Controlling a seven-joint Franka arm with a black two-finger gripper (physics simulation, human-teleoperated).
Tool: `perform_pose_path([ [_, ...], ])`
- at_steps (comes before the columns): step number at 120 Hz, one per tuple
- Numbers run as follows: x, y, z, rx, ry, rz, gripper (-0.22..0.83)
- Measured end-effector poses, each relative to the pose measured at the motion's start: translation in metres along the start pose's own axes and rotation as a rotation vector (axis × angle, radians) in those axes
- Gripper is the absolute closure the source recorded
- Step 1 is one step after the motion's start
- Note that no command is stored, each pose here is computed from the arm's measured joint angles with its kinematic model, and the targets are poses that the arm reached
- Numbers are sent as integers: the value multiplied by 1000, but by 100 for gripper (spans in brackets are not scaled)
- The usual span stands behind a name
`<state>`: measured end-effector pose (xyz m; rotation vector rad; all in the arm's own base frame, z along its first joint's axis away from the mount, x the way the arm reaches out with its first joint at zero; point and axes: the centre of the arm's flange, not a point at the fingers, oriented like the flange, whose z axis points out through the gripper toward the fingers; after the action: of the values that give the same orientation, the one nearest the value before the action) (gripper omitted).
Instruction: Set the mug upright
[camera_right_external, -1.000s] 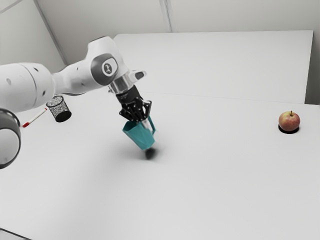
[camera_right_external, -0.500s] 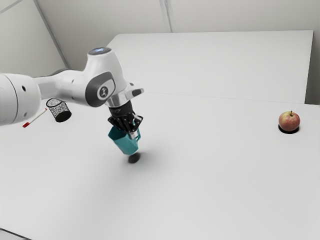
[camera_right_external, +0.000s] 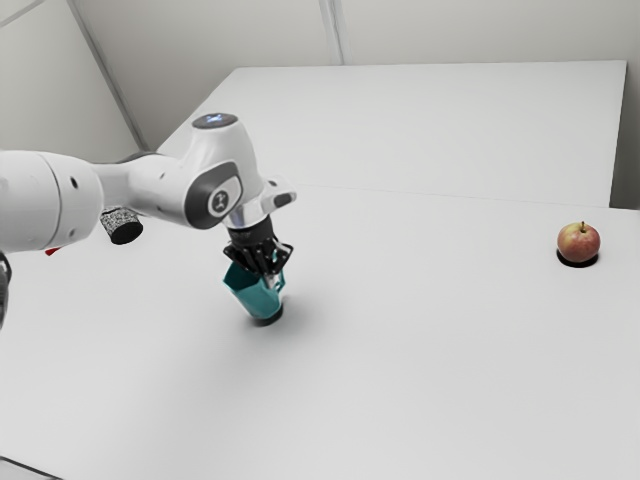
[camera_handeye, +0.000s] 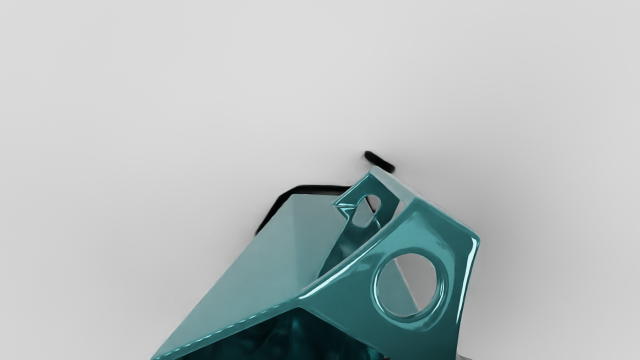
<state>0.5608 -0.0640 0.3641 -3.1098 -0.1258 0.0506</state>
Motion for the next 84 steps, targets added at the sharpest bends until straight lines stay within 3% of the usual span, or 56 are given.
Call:
perform_pose_path([
  [32,4,3,13,1,-2,-11,78],
  [58,3,3,2,-7,17,-17,32],
  [84,-5,4,-37,-16,67,-12,12],
])
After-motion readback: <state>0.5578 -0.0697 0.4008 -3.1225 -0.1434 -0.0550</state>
